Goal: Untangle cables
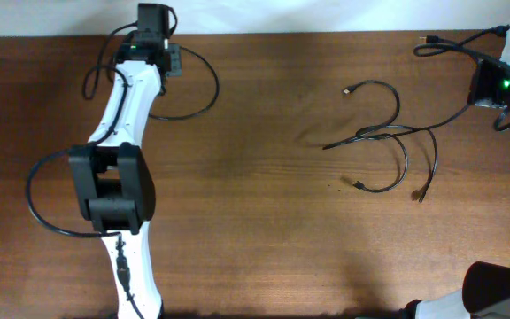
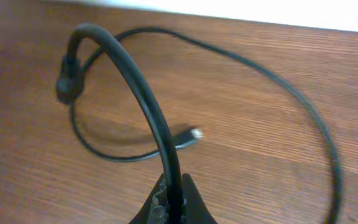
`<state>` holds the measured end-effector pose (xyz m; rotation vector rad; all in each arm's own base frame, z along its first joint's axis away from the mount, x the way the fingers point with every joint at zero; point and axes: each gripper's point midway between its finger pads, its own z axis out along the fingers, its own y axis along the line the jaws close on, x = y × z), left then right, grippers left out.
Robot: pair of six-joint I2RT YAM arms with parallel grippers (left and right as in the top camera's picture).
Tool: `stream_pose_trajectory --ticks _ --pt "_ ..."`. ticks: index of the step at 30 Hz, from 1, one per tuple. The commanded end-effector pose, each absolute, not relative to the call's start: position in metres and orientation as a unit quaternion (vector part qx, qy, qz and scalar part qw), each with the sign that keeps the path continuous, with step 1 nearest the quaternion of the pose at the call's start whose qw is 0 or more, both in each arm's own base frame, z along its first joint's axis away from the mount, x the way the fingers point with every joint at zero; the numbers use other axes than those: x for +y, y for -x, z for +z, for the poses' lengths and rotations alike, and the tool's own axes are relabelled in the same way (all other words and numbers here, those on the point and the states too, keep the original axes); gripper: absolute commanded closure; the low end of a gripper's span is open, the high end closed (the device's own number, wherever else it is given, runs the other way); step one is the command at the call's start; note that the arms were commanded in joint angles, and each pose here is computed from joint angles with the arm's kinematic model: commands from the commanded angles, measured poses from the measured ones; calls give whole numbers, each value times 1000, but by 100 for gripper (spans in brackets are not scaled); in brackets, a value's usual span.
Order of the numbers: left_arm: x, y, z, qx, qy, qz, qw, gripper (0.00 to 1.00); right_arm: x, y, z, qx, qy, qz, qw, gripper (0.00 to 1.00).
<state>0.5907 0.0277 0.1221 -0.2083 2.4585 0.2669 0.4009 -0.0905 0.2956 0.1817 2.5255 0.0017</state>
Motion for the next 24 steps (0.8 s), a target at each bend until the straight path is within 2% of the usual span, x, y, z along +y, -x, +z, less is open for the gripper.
stream_pose_trajectory --ticks 1,11,24 --pt "79 -582 133 930 139 112 321 100 -88 -402 302 949 -62 3 308 96" --pt "82 -580 131 931 138 114 317 100 -88 -402 302 949 -62 3 308 96" --pt "25 -590 135 934 93 90 333 100 -80 -404 302 950 -52 6 308 96"
